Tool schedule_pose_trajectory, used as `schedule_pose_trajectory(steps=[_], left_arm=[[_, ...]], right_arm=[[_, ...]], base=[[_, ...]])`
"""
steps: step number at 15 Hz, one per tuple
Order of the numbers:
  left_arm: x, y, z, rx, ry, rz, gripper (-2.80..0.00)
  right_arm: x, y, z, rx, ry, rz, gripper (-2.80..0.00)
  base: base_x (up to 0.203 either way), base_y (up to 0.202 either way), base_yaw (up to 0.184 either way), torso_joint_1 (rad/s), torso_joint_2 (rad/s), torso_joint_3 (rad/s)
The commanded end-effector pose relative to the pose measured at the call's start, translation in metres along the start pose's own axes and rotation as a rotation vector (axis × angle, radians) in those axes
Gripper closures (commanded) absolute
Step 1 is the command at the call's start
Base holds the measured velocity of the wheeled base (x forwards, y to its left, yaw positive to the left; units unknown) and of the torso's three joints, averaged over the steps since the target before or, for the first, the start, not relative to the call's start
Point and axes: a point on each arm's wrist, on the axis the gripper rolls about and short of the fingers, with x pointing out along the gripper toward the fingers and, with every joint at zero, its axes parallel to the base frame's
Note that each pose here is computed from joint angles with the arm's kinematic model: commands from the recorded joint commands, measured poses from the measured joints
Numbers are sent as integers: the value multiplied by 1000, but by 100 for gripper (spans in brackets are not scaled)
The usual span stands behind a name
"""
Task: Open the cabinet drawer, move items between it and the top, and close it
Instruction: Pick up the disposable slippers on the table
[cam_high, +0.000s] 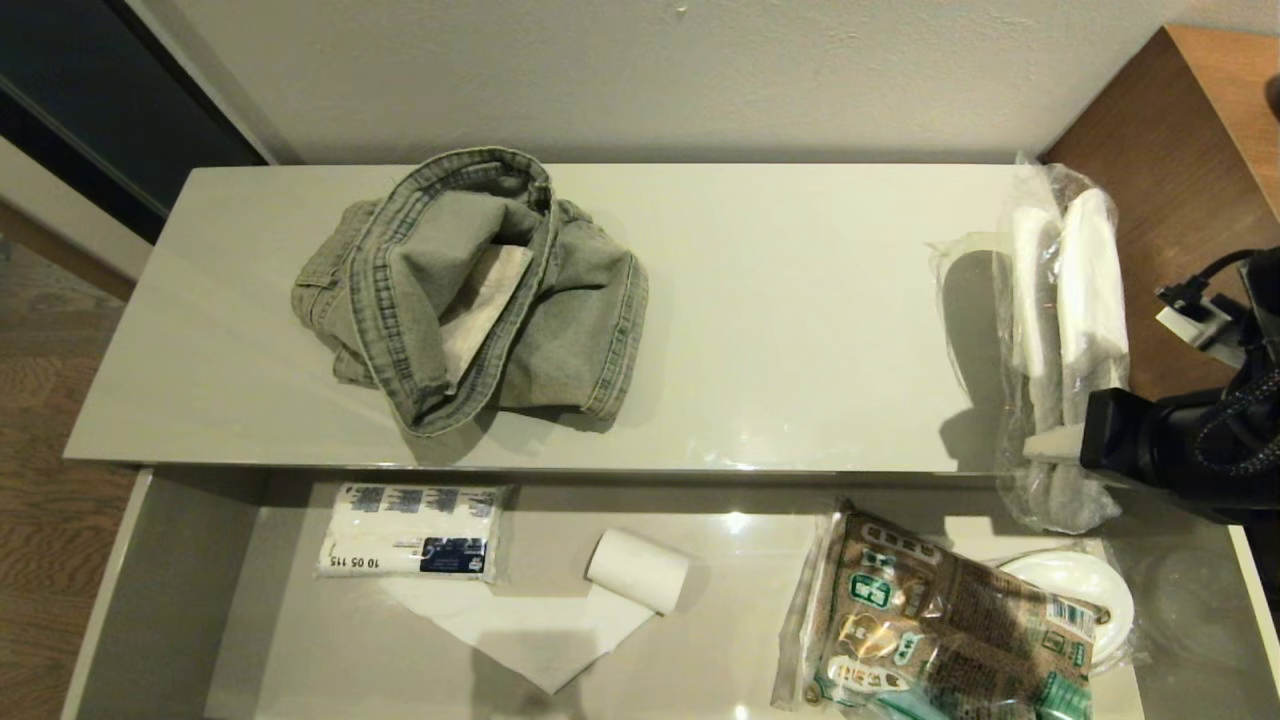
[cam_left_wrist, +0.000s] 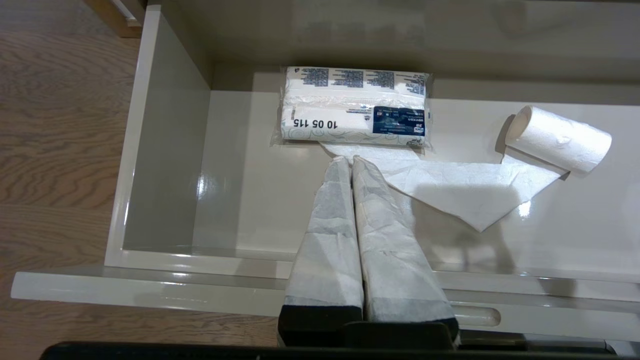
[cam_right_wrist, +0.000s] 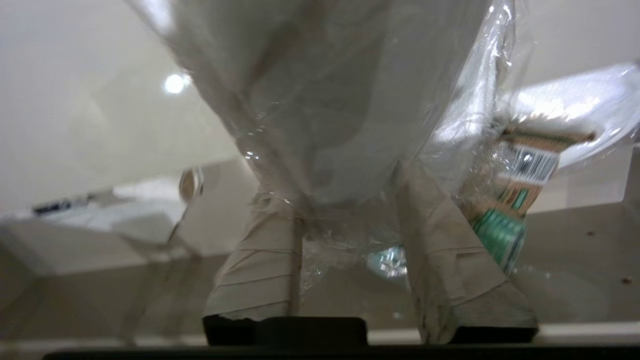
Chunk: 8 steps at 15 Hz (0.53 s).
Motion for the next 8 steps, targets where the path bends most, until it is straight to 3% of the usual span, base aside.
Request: schedule_pose_trajectory(steps=[1, 4, 8], left_arm=[[0, 0, 0, 0, 2, 0, 0], [0, 0, 0, 0, 2, 0, 0], [0, 0, 0, 0, 2, 0, 0]], right_arm=[[-15, 1, -3, -8, 1, 36, 0], [-28, 4, -17, -47, 109, 99, 0], [-31, 2, -41, -94, 300, 38, 0]], base=[[0, 0, 0, 0, 0, 0], [0, 0, 0, 0, 0, 0], [0, 0, 0, 0, 0, 0]])
